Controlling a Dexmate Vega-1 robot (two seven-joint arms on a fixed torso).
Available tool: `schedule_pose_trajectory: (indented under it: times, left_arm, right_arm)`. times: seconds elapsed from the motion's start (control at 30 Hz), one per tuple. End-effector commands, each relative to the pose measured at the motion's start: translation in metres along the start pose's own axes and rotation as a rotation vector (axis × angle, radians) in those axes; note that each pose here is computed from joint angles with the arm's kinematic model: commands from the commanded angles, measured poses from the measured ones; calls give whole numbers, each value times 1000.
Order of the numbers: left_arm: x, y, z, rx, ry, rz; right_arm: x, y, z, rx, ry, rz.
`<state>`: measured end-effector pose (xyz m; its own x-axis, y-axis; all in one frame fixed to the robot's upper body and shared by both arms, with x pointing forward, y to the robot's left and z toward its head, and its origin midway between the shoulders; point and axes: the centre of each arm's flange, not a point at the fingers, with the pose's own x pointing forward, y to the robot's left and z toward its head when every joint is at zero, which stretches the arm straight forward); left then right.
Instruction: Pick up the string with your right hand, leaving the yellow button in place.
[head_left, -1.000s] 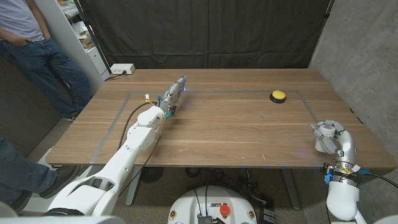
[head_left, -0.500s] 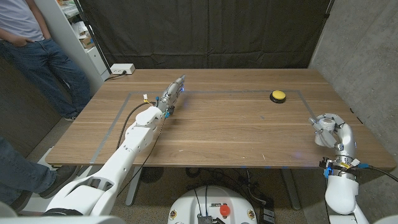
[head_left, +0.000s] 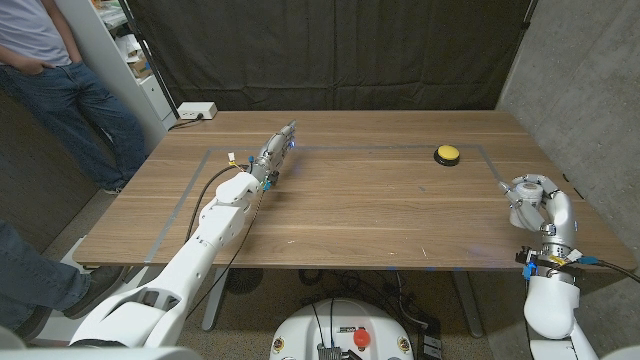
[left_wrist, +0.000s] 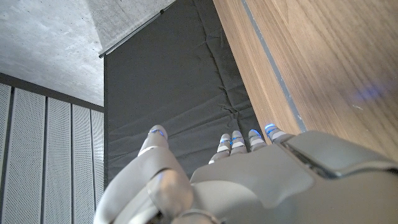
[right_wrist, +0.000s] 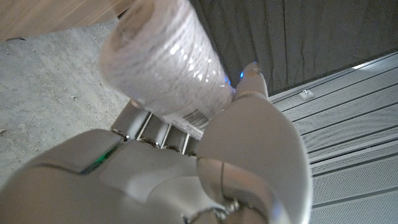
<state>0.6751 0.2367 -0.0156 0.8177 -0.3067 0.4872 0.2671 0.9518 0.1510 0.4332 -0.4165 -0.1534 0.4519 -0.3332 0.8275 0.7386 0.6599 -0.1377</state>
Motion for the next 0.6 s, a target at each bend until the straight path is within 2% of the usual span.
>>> schedule_pose_trajectory:
  times: [0.03,0.6]
  left_arm:
    - [-6,1,-1,-9,-10,-1]
    - [-7,5,-1,-14,-15,6]
  right_arm:
    - [4,-9,10,5,-22,-12]
    - [30,-17,30,28,-72,-42]
